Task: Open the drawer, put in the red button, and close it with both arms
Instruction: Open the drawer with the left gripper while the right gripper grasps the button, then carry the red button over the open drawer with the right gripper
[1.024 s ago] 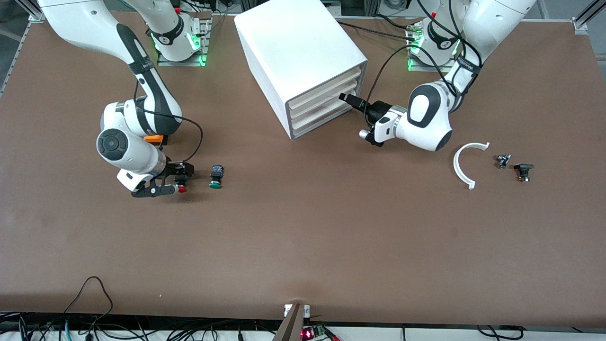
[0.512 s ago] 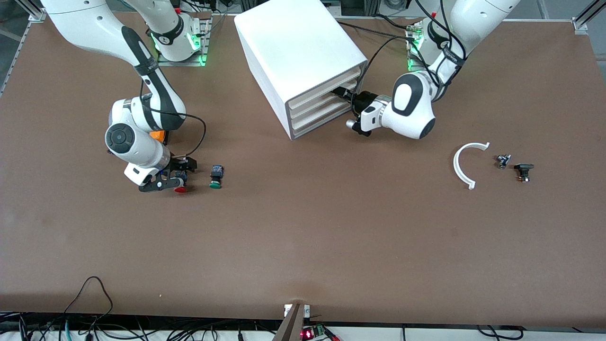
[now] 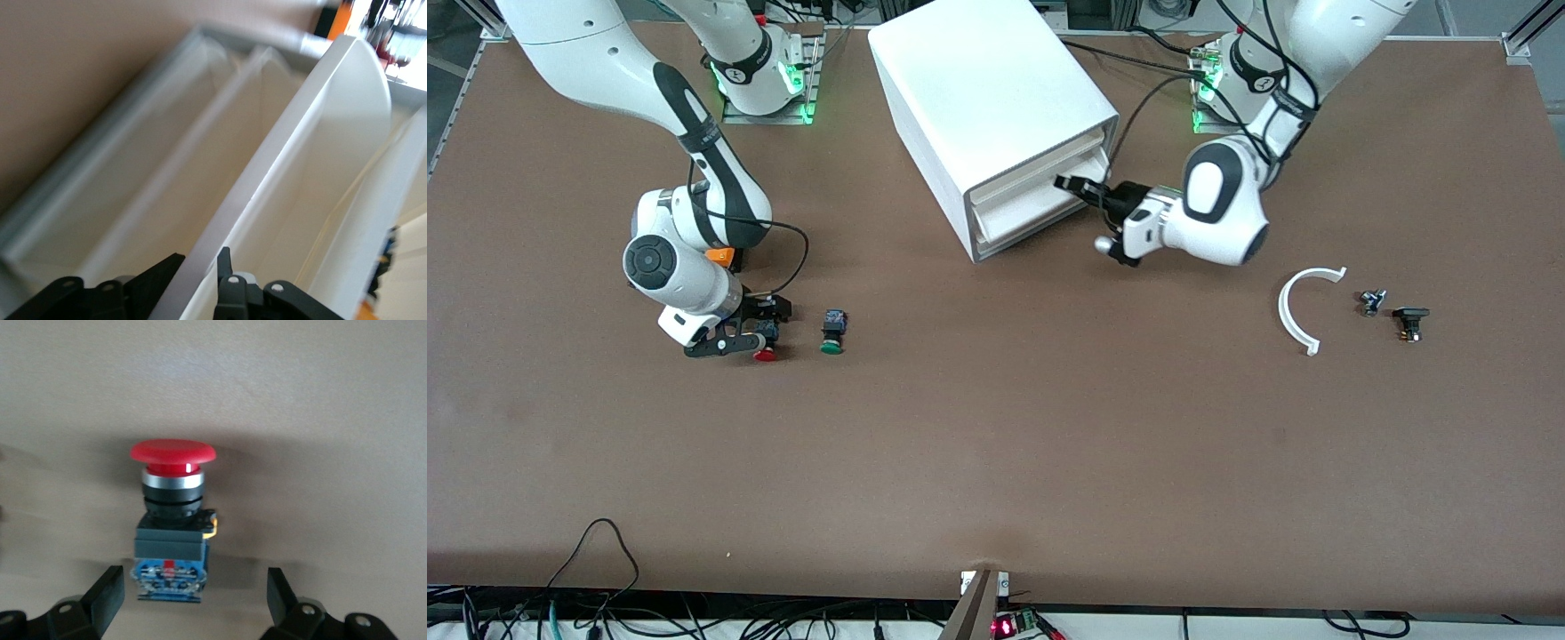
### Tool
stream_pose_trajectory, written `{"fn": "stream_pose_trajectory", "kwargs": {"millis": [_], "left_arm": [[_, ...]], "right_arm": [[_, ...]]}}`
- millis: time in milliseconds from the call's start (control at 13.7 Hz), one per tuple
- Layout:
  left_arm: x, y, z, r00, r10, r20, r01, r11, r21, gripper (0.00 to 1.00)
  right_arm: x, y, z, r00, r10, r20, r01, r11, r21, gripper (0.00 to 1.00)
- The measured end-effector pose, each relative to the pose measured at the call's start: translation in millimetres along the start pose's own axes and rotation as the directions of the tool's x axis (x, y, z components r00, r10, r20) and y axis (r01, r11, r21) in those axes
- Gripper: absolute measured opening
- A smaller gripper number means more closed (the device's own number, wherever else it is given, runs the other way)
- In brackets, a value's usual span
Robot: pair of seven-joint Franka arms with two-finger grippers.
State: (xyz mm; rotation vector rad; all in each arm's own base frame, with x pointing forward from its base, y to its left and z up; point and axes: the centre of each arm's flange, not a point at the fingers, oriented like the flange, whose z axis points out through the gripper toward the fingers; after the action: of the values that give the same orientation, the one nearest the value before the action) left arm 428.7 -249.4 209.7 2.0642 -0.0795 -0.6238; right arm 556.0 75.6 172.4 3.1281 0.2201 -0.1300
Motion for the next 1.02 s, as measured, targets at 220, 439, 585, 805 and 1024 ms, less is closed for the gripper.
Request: {"fn": "stream_pose_trajectory", "kwargs": {"millis": [220, 439, 585, 805, 1024], "left_arm": [[22, -12, -73, 0.991, 0.032, -0.126, -0.031, 0.999, 0.007, 0.19], [31, -14, -97, 0.984, 0.047, -0.171, -0.038, 0.998, 0.053, 0.33], [32, -17, -106, 0.98, 0.044, -0.196, -0.033, 0.997, 0.063, 0.53], [36, -6, -144, 0.963, 0.101, -0.251, -0.07, 0.989, 0.127, 0.84], [25, 20, -227, 0.92, 0.225, -0.321, -0.131, 0.948, 0.289, 1.0]], "right_arm": [[2, 1, 2, 1.0, 0.003, -0.002, -0.003, 1.0, 0.001, 0.67], [6, -9, -4, 1.0, -0.009, -0.016, 0.009, 1.0, 0.008, 0.41], [11, -14, -10, 1.0, -0.011, -0.027, 0.011, 1.0, 0.011, 0.41], [31, -14, -38, 0.999, -0.009, -0.043, 0.009, 1.0, 0.009, 0.41], [53, -29, -101, 0.997, -0.034, -0.074, 0.035, 0.999, 0.012, 0.41]]}}
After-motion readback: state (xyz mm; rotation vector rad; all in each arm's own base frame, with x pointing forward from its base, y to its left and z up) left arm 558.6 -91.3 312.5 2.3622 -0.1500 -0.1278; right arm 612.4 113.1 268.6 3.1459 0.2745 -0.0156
